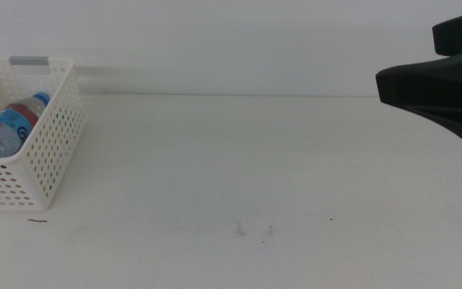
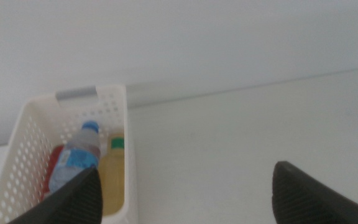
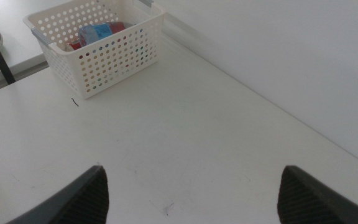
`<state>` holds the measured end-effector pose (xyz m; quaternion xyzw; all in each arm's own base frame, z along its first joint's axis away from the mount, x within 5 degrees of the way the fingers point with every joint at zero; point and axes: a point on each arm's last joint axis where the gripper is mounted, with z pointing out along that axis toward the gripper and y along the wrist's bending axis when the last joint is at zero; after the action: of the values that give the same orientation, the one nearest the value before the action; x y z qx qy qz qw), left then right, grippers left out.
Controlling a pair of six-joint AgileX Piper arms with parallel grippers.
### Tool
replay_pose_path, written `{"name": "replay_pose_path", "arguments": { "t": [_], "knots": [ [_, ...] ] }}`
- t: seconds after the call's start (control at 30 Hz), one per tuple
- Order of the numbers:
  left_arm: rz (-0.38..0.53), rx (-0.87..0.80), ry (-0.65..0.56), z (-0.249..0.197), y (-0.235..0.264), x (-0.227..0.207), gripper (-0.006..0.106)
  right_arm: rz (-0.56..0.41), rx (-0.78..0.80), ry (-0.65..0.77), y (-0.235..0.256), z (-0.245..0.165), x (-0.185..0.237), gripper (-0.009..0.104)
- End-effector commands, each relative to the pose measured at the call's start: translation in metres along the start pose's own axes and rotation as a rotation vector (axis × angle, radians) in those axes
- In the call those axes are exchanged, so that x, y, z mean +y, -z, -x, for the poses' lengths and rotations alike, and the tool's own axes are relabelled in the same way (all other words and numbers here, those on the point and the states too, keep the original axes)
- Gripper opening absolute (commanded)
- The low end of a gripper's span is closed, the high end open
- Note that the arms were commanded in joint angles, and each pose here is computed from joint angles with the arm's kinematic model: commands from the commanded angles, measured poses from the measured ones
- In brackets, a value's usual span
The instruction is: Use arms to grab the bottles and put them into the dustbin to the left of the table.
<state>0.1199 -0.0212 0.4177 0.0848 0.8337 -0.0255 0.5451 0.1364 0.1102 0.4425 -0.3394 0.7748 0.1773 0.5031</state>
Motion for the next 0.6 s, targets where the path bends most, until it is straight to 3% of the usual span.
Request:
{"name": "replay_pose_path", "arguments": {
  "t": [0.0, 0.37, 0.47, 0.57],
  "knots": [
    [-0.001, -0.025, 0.016, -0.011, 0.002, 0.0, 0.094, -0.001, -0.007, 0.012, 0.002, 0.001, 0.0, 0.085],
    [-0.018, -0.023, 0.028, -0.019, 0.003, -0.002, 0.094, 0.03, -0.007, -0.018, 0.0, 0.0, 0.003, 0.085],
    [-0.021, -0.038, 0.033, -0.02, 0.009, -0.002, 0.094, 0.052, -0.121, -0.096, -0.002, -0.006, 0.006, 0.085],
    [-0.022, -0.108, 0.033, -0.031, 0.018, -0.001, 0.094, -0.041, -0.281, -0.107, -0.012, -0.031, 0.001, 0.085]
  ]
}}
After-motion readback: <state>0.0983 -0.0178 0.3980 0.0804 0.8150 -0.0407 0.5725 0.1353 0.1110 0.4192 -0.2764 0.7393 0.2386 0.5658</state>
